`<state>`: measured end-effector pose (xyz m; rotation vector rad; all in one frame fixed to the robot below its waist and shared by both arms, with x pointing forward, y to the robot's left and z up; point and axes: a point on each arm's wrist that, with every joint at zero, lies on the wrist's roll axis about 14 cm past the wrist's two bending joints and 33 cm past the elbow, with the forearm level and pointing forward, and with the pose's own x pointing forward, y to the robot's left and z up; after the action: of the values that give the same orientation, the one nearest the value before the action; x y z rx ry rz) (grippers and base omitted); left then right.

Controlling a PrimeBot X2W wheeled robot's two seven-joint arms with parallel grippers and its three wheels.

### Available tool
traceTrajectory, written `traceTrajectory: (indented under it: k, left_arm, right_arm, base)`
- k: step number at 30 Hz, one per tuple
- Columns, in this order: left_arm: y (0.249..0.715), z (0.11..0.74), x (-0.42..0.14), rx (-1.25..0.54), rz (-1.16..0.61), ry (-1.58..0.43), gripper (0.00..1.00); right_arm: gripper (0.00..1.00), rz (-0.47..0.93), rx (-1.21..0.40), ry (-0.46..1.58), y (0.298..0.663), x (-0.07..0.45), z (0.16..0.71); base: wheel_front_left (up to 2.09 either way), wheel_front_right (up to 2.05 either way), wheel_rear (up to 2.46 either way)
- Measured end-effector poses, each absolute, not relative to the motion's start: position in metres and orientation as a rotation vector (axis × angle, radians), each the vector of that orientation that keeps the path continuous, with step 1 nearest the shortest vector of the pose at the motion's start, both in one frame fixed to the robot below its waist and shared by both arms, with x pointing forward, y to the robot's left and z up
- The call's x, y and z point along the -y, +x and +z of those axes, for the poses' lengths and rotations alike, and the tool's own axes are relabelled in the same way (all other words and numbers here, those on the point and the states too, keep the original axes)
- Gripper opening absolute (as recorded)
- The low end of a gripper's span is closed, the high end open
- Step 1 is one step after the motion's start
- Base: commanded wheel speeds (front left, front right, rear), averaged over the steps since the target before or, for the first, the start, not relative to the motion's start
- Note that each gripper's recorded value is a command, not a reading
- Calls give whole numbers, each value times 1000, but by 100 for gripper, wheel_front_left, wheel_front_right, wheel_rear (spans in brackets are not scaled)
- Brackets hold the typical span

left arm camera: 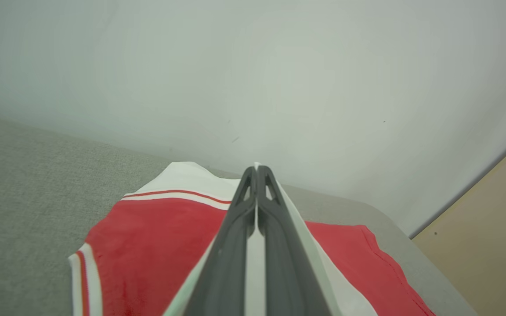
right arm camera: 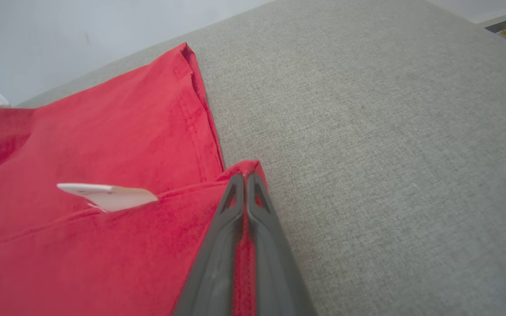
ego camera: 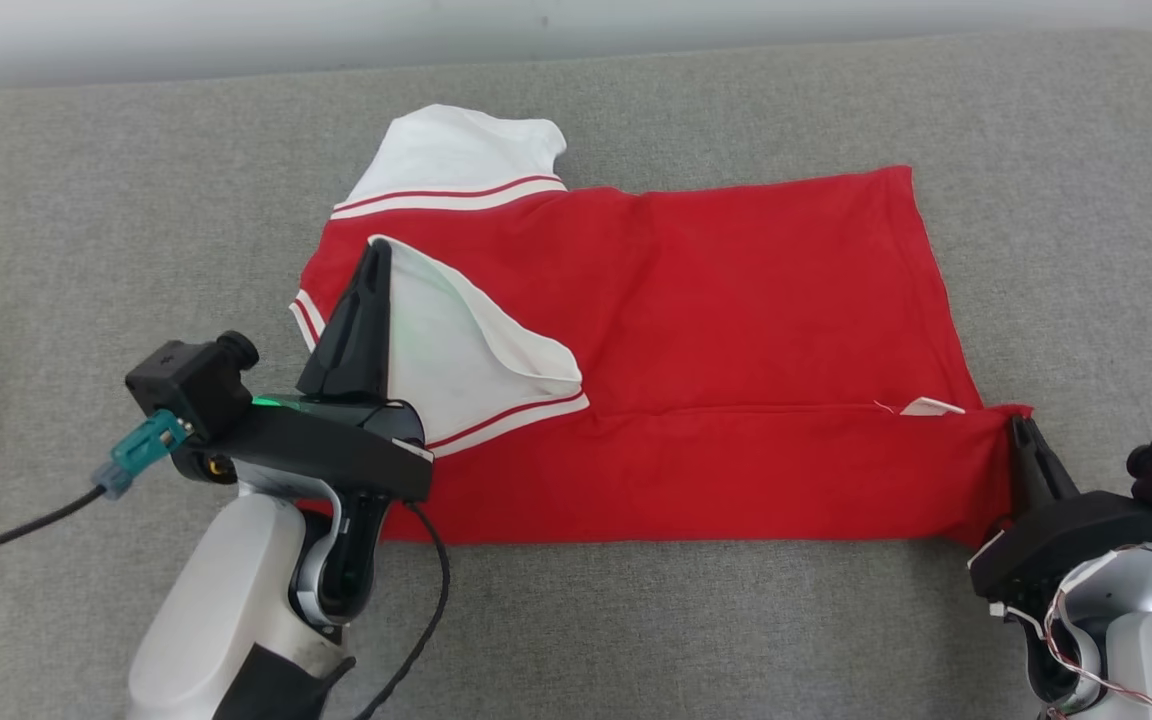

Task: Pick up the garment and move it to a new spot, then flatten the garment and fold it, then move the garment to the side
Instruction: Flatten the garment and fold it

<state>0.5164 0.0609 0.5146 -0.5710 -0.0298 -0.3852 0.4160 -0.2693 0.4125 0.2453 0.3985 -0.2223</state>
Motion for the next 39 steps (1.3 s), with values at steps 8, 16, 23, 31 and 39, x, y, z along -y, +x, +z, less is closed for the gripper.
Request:
traceTrajectory:
  k: [8, 16, 23, 31, 39]
  left_arm:
    - [524, 490, -69, -31, -374, -404, 100]
    - [487, 474, -100, -53, -313, -213, 100]
    - [430, 437, -119, -203, -273, -154, 100]
    - [426, 425, -134, -295, -182, -137, 100]
    - [426, 400, -129, -421, -176, -129, 100]
  right_arm:
    - [100, -209, -382, 268, 422, 265, 415]
    - [100, -205, -323, 290, 415, 266, 439]
    - [100, -222, -320, 324, 389, 273, 449]
    - [100, -208, -317, 332, 385, 270, 454]
    - [100, -218, -334, 332, 384, 272, 448]
  base:
    - [0, 0, 0]
    - [0, 0, 0]
    - [0, 0, 0]
    - [0, 0, 0]
    - [0, 0, 0]
